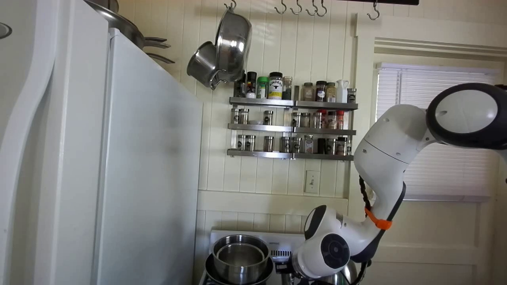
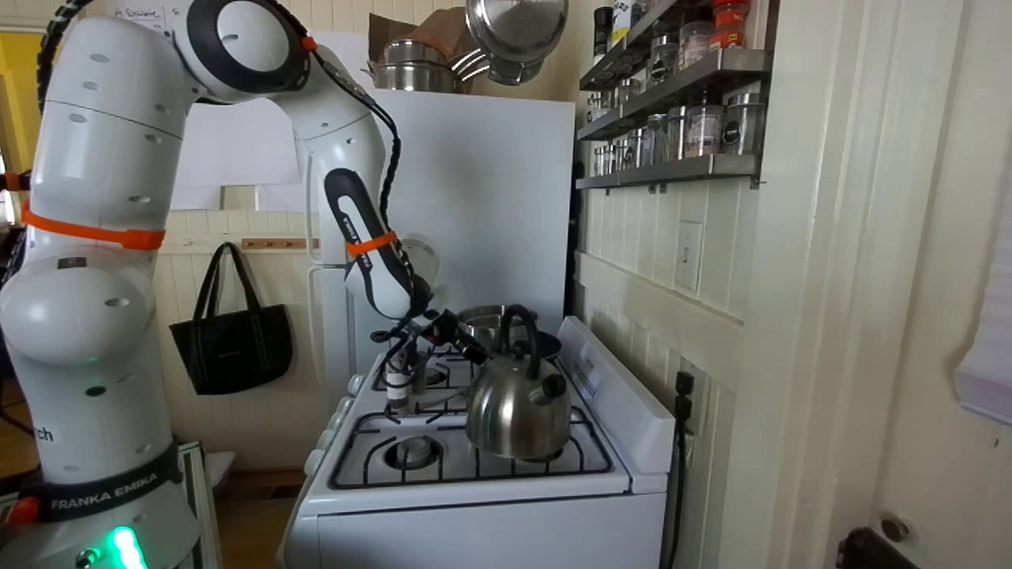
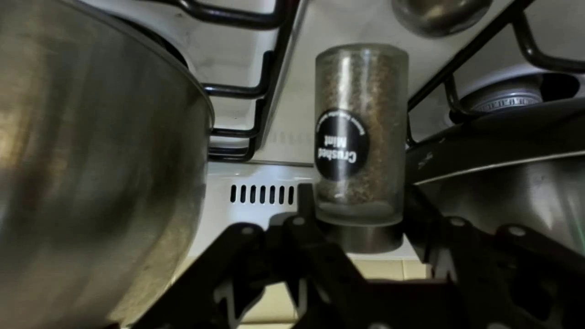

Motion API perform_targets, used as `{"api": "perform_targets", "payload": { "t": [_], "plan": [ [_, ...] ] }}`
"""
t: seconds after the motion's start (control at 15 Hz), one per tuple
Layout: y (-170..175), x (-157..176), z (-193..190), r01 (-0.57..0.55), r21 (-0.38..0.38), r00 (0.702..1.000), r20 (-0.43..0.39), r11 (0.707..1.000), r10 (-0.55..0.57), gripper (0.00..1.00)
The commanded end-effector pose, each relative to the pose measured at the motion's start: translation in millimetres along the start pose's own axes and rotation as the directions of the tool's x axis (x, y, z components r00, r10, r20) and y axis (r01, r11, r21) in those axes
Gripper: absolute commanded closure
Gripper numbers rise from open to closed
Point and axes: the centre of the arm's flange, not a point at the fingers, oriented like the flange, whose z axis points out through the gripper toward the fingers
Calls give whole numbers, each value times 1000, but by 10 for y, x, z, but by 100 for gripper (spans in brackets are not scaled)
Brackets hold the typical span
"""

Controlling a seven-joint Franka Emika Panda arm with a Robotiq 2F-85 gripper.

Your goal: Remove one glass jar from the topmost shelf and put it on the stovetop.

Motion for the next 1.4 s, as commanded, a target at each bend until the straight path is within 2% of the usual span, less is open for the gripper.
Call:
{"api": "perform_targets", "payload": {
  "t": [0.0, 0.47, 1.33],
  "plan": [
    [-10, -104, 127, 3, 14, 1000, -12, 1000, -3, 75],
    [2, -104, 163, 11, 6, 1000, -29, 1000, -11, 75],
    [-105, -25, 41, -36, 37, 999, -25, 999, 37, 75]
  ]
}}
